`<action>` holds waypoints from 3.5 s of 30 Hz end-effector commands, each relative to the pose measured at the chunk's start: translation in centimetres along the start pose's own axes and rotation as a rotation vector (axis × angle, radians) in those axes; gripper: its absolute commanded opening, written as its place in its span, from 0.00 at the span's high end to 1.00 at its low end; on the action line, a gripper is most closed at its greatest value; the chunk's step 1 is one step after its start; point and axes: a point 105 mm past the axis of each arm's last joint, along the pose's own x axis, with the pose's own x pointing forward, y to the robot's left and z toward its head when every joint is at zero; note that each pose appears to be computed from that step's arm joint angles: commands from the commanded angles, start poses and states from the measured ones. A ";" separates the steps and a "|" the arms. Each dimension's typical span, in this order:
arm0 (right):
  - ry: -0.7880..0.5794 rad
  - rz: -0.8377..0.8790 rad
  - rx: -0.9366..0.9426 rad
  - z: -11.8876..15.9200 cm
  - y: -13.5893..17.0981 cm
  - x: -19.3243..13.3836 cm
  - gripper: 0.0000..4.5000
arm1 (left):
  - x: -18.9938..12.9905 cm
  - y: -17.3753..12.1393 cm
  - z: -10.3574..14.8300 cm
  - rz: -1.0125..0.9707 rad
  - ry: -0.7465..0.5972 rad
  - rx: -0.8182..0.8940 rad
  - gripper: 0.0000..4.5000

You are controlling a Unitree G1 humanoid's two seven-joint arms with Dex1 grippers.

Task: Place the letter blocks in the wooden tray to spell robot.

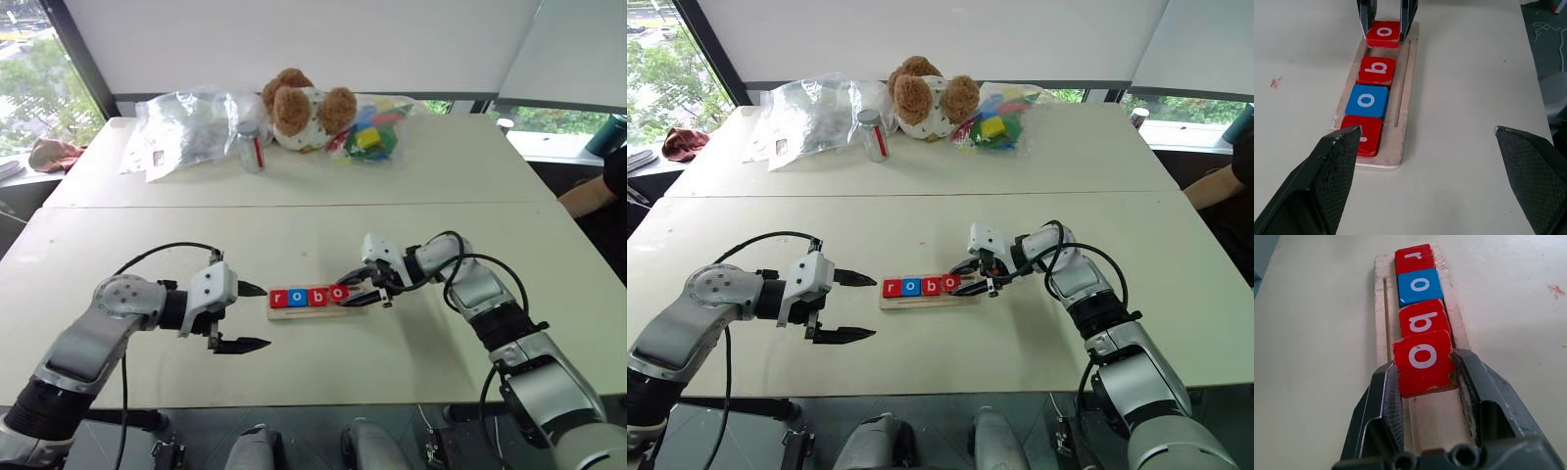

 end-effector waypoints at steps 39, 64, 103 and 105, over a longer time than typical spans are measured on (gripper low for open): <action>0.004 -0.089 -0.102 2.0 -1.6 -0.2 0.01 | 1.0 1.2 1.7 0.048 -0.086 0.052 0.00; -0.106 -0.481 0.071 3.5 -0.9 -7.3 0.01 | 1.1 0.5 4.3 -0.009 -0.191 0.020 0.00; 0.200 -1.563 0.976 -8.2 4.1 -12.4 0.74 | 3.7 1.3 5.6 -0.090 -0.223 0.074 0.00; 0.142 -1.438 0.932 -5.7 3.6 -10.5 0.74 | 3.5 1.3 5.3 -0.088 -0.210 0.070 0.00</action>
